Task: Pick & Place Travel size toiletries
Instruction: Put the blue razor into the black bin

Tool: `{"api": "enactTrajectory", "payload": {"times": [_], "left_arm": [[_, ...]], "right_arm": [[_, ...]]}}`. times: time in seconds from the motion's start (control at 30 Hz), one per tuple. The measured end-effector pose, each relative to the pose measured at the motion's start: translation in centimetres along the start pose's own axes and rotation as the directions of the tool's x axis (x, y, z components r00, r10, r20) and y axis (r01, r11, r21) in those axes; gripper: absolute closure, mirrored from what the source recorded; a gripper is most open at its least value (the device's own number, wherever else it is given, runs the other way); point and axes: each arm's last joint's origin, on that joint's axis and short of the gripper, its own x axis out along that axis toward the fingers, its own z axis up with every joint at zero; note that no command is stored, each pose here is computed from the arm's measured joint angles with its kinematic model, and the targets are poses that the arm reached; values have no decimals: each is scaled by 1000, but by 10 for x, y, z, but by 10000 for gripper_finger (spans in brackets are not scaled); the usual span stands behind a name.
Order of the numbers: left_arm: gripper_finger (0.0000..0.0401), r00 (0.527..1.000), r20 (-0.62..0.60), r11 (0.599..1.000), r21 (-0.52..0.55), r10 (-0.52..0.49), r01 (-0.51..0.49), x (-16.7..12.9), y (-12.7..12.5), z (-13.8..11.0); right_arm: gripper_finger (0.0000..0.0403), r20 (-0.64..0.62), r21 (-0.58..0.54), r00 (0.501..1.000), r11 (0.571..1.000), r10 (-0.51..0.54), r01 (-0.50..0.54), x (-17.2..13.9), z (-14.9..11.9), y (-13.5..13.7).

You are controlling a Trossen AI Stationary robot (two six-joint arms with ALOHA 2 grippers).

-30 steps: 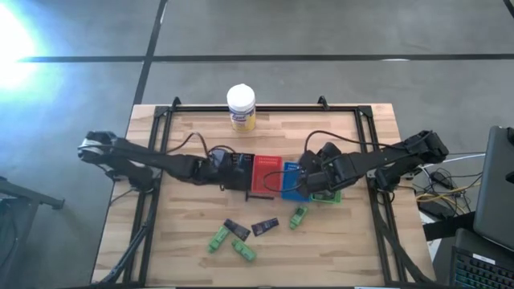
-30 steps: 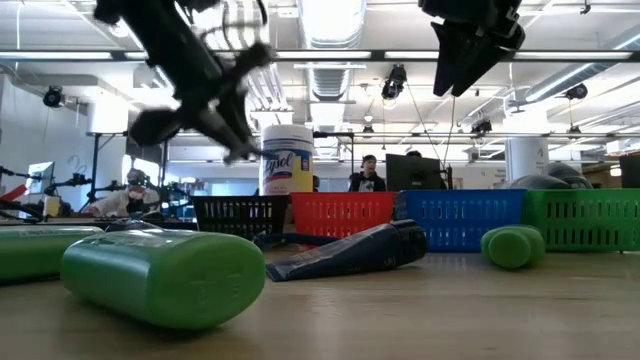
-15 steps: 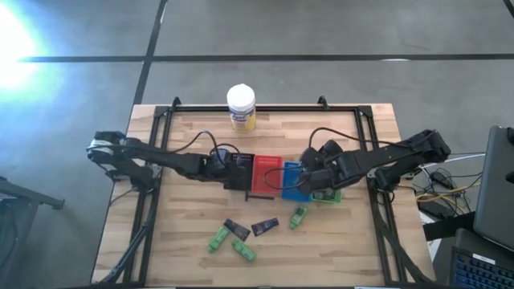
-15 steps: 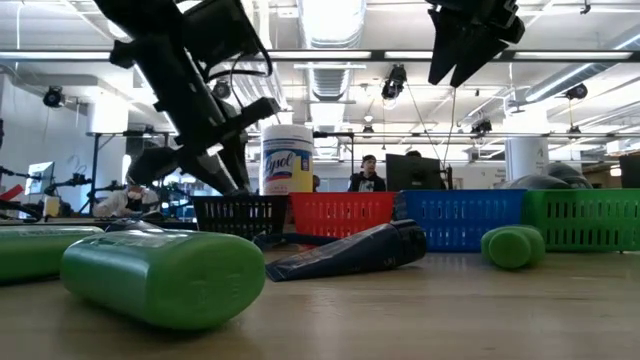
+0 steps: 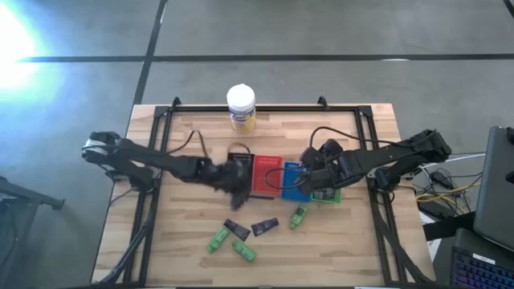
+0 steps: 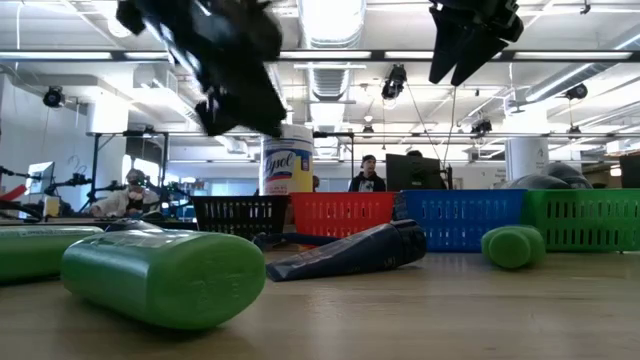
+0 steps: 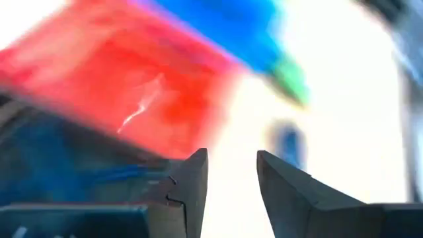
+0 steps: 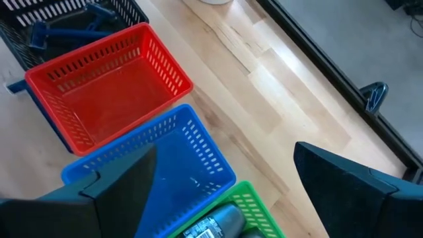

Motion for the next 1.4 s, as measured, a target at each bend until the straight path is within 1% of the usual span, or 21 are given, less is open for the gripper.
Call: {"api": "enactTrajectory", "payload": {"times": [0.03, 0.07, 0.1, 0.13, 0.17, 0.27, 0.33, 0.43, 0.5, 0.63, 0.83, 0.93, 1.07, 1.17, 1.23, 1.3, 1.4], "left_arm": [[268, 997, -32, 988, 136, -63, 67, -1, -9, -3], [268, 993, -57, 963, 244, -100, 111, -1, -18, -8], [268, 990, -71, 940, 313, -120, 136, 0, -25, -12], [268, 988, -83, 925, 349, -127, 148, 2, -30, -15], [268, 987, -100, 920, 361, -125, 153, 4, -33, -19], [268, 984, -147, 922, 356, -103, 150, 17, -36, -31], [268, 981, -177, 931, 341, -76, 134, 28, -35, -37], [268, 980, -197, 945, 320, -11, 75, 43, -32, -44], [267, 981, -193, 946, 322, 34, 31, 52, -30, -43], [252, 981, -182, 949, 316, 62, -1, 68, -30, -35], [216, 972, -190, 943, 326, 140, -72, 83, -23, -21], [207, 963, -189, 929, 351, 192, -116, 85, -15, -15], [204, 961, -157, 917, 365, 228, -158, 84, -1, -4], [204, 955, -157, 914, 362, 252, -182, 83, 11, 1], [204, 955, -166, 916, 362, 245, -172, 83, 15, 3], [204, 958, -186, 918, 373, 218, -137, 83, 14, 2], [204, 962, -205, 897, 436, 180, -74, 83, 5, -2]], "right_arm": [[49, 0, -8, 1000, 1000, -1, 1, 0, 0, 0], [50, 0, -14, 1000, 1000, 0, 0, 0, 0, 0], [52, 0, -18, 1000, 1000, -1, 1, 0, 0, 0], [54, 0, -19, 1000, 1000, -1, 1, 0, 0, 0], [57, -1, -19, 1000, 1000, -1, 1, 0, 0, 0], [66, -3, -22, 1000, 1000, -3, 3, 1, -1, 0], [72, -3, -21, 1000, 1000, -3, 3, 1, -1, 0], [80, -4, -22, 1000, 1000, -4, 4, 1, -1, 0], [85, -4, -23, 1000, 1000, -4, 4, 2, -1, 0], [93, -6, -24, 1000, 1000, -5, 5, 2, -1, 0], [102, -7, -25, 1000, 1000, -5, 5, 2, -2, 0], [105, -9, -29, 1000, 1000, -9, 8, 2, -2, 0], [105, -20, -36, 1000, 999, -20, 19, 2, -4, -1], [98, -22, -39, 999, 999, -23, 22, 3, -4, -1], [91, -24, -40, 999, 999, -24, 23, 4, -5, -1], [85, -24, -39, 999, 999, -24, 23, 4, -5, -1], [76, -24, -37, 999, 999, -24, 23, 4, -5, -1]]}}
